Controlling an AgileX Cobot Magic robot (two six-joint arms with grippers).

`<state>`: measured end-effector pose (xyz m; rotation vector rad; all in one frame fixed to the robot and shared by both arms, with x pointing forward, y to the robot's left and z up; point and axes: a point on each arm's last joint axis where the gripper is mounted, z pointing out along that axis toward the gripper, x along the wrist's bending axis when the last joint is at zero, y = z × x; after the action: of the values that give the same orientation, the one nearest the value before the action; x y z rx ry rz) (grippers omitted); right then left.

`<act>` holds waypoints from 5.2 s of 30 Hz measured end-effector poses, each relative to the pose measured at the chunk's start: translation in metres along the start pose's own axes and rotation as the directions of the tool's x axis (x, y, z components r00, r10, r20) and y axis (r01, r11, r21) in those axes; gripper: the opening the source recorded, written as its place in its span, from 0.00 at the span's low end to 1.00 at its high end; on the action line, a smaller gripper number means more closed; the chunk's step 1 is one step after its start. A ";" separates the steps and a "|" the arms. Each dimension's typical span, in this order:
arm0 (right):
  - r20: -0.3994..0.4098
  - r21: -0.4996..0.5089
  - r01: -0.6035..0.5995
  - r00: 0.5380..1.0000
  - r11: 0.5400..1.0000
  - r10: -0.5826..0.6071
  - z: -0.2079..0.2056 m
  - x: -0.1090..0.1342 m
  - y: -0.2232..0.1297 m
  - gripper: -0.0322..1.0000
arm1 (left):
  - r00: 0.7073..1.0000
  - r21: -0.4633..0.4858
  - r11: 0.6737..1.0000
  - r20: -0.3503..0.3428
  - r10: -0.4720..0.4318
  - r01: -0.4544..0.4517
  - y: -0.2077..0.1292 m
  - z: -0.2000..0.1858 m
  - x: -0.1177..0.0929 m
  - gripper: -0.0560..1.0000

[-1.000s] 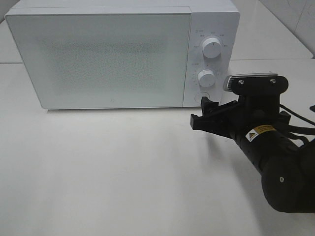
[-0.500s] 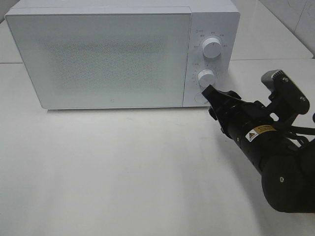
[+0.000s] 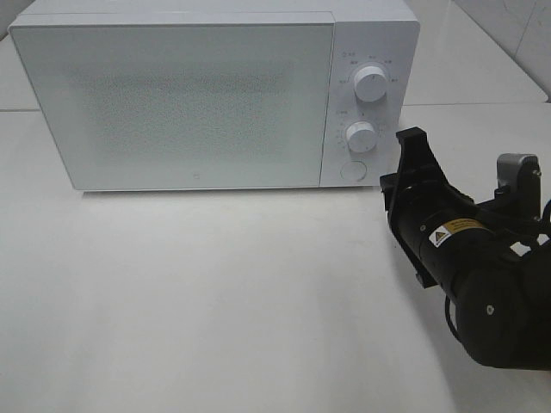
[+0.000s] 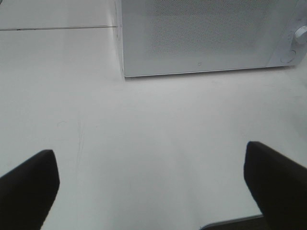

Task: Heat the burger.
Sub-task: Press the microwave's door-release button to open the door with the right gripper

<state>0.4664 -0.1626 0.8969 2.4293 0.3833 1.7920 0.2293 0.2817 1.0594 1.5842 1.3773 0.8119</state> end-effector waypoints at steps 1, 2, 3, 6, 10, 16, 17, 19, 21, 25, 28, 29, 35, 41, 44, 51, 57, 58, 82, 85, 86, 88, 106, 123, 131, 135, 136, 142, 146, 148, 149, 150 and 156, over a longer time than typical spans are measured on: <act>0.015 0.004 -0.032 0.999 0.999 0.032 0.000 -0.001 0.000 0.04 | 1.000 0.000 1.000 0.000 0.000 0.000 0.000 0.000 0.000 0.99; 0.015 0.004 -0.032 0.999 0.999 0.032 0.000 -0.001 0.000 0.04 | 1.000 0.000 1.000 0.000 0.000 0.000 0.000 0.000 0.000 0.99; 0.025 0.005 -0.057 0.998 0.998 0.056 0.000 -0.003 -0.001 0.04 | 1.000 0.000 1.000 0.000 0.000 0.000 0.000 0.000 0.000 0.99; 0.054 -0.008 -0.088 0.995 0.996 0.088 0.003 -0.011 -0.002 0.04 | 1.000 0.000 1.000 0.000 0.000 0.000 0.000 0.000 0.000 0.99; 0.091 -0.018 -0.122 0.988 0.992 0.124 0.007 -0.020 -0.005 0.04 | 1.000 0.000 1.000 0.000 0.000 0.000 0.000 0.000 0.000 0.99; 0.096 -0.011 -0.141 0.985 0.990 0.142 0.018 -0.019 -0.014 0.04 | 1.000 0.000 1.000 0.000 0.000 0.000 0.000 0.000 0.000 0.99; 0.096 -0.011 -0.141 0.985 0.990 0.142 0.018 -0.019 -0.014 0.04 | 1.000 0.000 1.000 0.000 0.000 0.000 0.000 0.000 0.000 0.99; 0.095 -0.008 -0.149 0.984 0.989 0.149 0.022 -0.017 -0.017 0.04 | 1.000 0.000 1.000 0.000 0.000 0.000 0.000 0.000 0.000 0.99; 0.105 -0.005 -0.156 0.982 0.988 0.155 0.029 -0.018 -0.023 0.04 | 1.000 0.000 1.000 0.000 0.000 0.000 0.000 0.000 0.000 0.99; 0.104 -0.002 -0.166 0.981 0.986 0.166 0.037 -0.017 -0.029 0.04 | 1.000 0.000 1.000 0.000 0.000 0.000 0.000 0.000 0.000 0.99; 0.108 -0.002 -0.187 0.976 0.982 0.186 0.046 -0.017 -0.034 0.04 | 1.000 0.000 1.000 0.000 0.000 0.000 0.000 0.000 0.000 0.99; 0.117 -0.002 -0.191 0.975 0.982 0.189 0.049 -0.018 -0.034 0.04 | 1.000 0.000 1.000 0.000 0.000 0.000 0.000 0.000 0.000 0.99; 0.149 -0.014 -0.212 0.966 0.977 0.212 0.065 -0.016 -0.027 0.04 | 1.000 0.000 1.000 0.000 0.000 0.000 0.000 0.000 0.000 0.99; 0.141 -0.022 -0.198 0.970 0.980 0.199 0.074 -0.012 -0.018 0.04 | 1.000 0.000 1.000 0.000 0.000 0.000 0.000 0.000 0.000 0.99; 0.140 -0.018 -0.192 0.971 0.981 0.193 0.083 -0.009 -0.014 0.04 | 1.000 0.000 1.000 0.000 0.000 0.000 0.000 0.000 0.000 0.99; 0.143 -0.013 -0.183 0.973 0.983 0.183 0.092 -0.012 -0.016 0.04 | 1.000 0.000 1.000 0.000 0.000 0.000 0.000 0.000 0.000 0.99; 0.130 -0.024 -0.191 0.973 0.981 0.192 0.102 -0.010 -0.014 0.04 | 1.000 0.000 1.000 0.000 0.000 0.000 0.000 0.000 0.000 0.99; 0.130 -0.024 -0.191 0.973 0.981 0.192 0.102 -0.010 -0.014 0.04 | 1.000 0.000 1.000 0.000 0.000 0.000 0.000 0.000 0.000 0.99; 0.129 -0.058 -0.179 0.974 0.982 0.185 0.117 -0.015 -0.009 0.04 | 1.000 0.000 1.000 0.000 0.000 0.000 0.000 0.000 0.000 0.99; 0.129 -0.056 -0.180 0.974 0.982 0.186 0.118 -0.015 -0.009 0.04 | 1.000 0.000 1.000 -0.001 0.000 0.000 0.000 0.000 0.000 0.99; 0.128 -0.055 -0.180 0.974 0.982 0.186 0.118 -0.014 -0.009 0.04 | 1.000 0.000 1.000 -0.001 0.000 0.000 0.000 0.000 0.000 0.99; 0.130 -0.052 -0.184 0.973 0.982 0.189 0.119 -0.013 -0.010 0.04 | 1.000 0.000 1.000 -0.001 0.000 0.000 0.000 0.000 0.000 0.99; 0.114 -0.055 -0.199 0.972 0.979 0.204 0.126 -0.007 -0.015 0.04 | 1.000 0.000 1.000 -0.001 0.000 0.000 0.000 0.000 0.000 0.99; 0.106 -0.089 -0.191 0.974 0.977 0.200 0.134 -0.008 -0.020 0.04 | 1.000 0.000 1.000 -0.001 0.000 0.000 0.000 0.000 0.000 0.99; 0.119 -0.086 -0.184 0.974 0.979 0.193 0.134 -0.008 -0.021 0.04 | 1.000 0.000 1.000 -0.001 0.000 0.000 0.000 0.000 0.000 0.99; 0.119 -0.086 -0.183 0.974 0.979 0.192 0.134 -0.008 -0.021 0.04 | 1.000 0.000 1.000 -0.001 0.000 0.000 0.000 0.000 0.000 0.99; 0.119 -0.086 -0.183 0.974 0.979 0.192 0.134 -0.008 -0.021 0.04 | 1.000 0.000 1.000 -0.001 0.000 0.000 0.000 0.000 0.000 0.99; 0.141 -0.083 -0.195 0.968 0.977 0.206 0.133 -0.006 -0.021 0.04 | 1.000 0.000 1.000 -0.001 0.000 0.000 0.000 0.000 0.000 0.99; 0.149 -0.081 -0.195 0.967 0.978 0.205 0.133 -0.006 -0.021 0.04 | 1.000 0.000 1.000 -0.001 0.000 0.000 0.000 0.000 0.000 0.99; 0.157 -0.080 -0.201 0.965 0.976 0.212 0.132 -0.005 -0.021 0.04 | 1.000 0.000 1.000 -0.001 0.000 0.000 0.000 0.000 0.000 0.99; 0.158 -0.081 -0.203 0.964 0.976 0.214 0.132 -0.004 -0.021 0.04 | 1.000 0.000 1.000 -0.001 0.000 0.000 0.000 0.000 0.000 0.99; 0.159 -0.087 -0.206 0.963 0.975 0.218 0.131 -0.004 -0.021 0.04 | 1.000 0.000 1.000 -0.001 0.000 0.000 0.000 0.000 0.000 0.99; 0.163 -0.082 -0.214 0.961 0.973 0.225 0.129 0.000 -0.020 0.04 | 1.000 0.000 1.000 -0.001 0.000 0.000 0.000 0.000 0.000 0.99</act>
<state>0.5862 -0.1341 0.8532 2.6432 0.0411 1.6226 0.2293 0.2817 1.0594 1.5845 1.3776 0.8129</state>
